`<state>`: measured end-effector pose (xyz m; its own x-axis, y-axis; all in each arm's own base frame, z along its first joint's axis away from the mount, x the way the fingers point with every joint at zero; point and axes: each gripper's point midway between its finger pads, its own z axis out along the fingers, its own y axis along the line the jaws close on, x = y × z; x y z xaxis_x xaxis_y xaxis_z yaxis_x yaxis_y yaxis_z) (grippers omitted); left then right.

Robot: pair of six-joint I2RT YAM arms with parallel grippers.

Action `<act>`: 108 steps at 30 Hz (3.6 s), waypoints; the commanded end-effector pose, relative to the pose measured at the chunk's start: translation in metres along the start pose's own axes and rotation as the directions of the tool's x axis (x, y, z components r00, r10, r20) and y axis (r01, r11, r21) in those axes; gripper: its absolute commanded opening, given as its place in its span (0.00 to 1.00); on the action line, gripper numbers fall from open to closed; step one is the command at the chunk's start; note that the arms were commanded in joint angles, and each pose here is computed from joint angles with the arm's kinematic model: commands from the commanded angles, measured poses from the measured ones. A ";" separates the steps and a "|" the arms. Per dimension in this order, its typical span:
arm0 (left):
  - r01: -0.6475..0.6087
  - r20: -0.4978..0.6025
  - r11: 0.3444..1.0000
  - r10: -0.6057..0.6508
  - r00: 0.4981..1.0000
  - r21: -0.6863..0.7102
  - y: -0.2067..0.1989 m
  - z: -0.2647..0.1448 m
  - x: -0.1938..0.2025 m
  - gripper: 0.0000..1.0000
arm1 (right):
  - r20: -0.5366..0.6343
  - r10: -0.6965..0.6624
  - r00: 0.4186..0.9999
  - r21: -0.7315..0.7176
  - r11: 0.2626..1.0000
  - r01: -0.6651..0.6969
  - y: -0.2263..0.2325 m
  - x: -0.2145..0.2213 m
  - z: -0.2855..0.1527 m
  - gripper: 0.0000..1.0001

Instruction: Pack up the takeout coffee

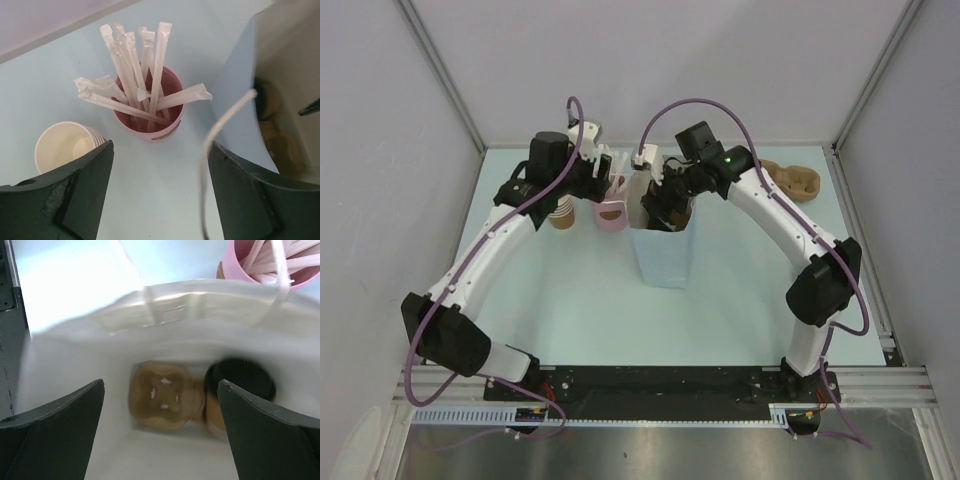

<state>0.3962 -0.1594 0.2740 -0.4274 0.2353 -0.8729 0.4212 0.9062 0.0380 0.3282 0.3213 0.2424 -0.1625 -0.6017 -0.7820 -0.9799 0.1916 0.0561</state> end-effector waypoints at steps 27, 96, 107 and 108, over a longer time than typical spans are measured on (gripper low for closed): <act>-0.186 0.352 0.978 0.141 0.925 0.099 -0.015 -0.103 -0.129 0.99 | 0.325 -0.122 0.938 0.427 0.904 -0.030 -0.021 -0.048 -0.199 1.00; -0.048 0.056 0.996 0.044 0.997 0.073 0.025 0.084 -0.011 0.24 | 0.359 0.054 0.932 0.584 0.765 -0.269 -0.078 0.048 -0.206 0.96; -0.086 0.093 0.995 0.081 0.992 0.059 0.026 0.060 -0.032 0.15 | 0.359 0.053 0.932 0.584 0.766 -0.268 -0.077 0.048 -0.207 0.96; -0.095 0.102 0.994 0.089 0.991 0.059 0.026 0.056 -0.036 0.15 | 0.359 0.053 0.932 0.585 0.766 -0.269 -0.077 0.048 -0.207 0.96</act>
<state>0.4710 -0.1632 0.2158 -0.4330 0.2796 -0.8569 0.4985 0.8663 0.0308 0.3701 0.1133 0.3209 -0.2012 -0.2817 -0.9382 -0.6293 0.7712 -0.0966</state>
